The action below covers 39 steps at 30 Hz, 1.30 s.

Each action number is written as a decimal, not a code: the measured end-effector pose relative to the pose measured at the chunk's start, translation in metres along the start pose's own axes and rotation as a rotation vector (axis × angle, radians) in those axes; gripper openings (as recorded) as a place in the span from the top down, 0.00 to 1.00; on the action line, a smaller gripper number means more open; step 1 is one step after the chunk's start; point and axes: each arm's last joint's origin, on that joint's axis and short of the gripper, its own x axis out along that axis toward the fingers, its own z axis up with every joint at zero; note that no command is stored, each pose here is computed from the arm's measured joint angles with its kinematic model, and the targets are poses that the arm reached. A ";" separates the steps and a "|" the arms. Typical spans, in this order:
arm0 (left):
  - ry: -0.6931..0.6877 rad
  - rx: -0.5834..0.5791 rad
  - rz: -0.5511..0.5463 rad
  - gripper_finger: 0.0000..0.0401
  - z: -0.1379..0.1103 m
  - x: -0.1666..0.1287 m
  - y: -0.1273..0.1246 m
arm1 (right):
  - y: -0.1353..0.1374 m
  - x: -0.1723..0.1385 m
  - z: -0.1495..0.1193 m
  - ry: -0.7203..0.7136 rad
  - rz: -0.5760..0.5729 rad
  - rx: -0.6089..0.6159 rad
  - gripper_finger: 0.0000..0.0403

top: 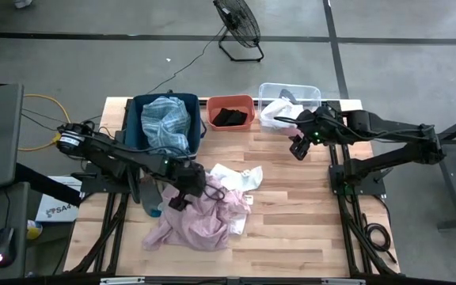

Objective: Pick & Place Cloths
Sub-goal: Put the pink blouse into the blue organizer

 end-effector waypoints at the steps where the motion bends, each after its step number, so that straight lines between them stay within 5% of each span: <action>1: 0.003 -0.008 0.007 0.02 -0.001 0.000 0.002 | 0.001 0.000 0.000 0.000 0.002 0.002 0.47; 19: 0.134 -0.063 0.090 0.07 -0.009 0.030 0.019 | 0.018 -0.008 -0.009 0.008 0.076 -0.006 0.47; 24: 0.123 -0.104 0.065 0.33 -0.008 0.028 0.019 | 0.020 -0.009 -0.010 0.005 0.083 -0.019 0.47; 31: 0.123 -0.131 0.002 0.92 -0.003 0.024 0.018 | 0.021 -0.009 -0.011 0.003 0.083 -0.022 0.47; 39: 0.113 -0.115 -0.004 0.94 0.019 0.005 0.019 | 0.021 -0.009 -0.011 0.003 0.082 -0.025 0.47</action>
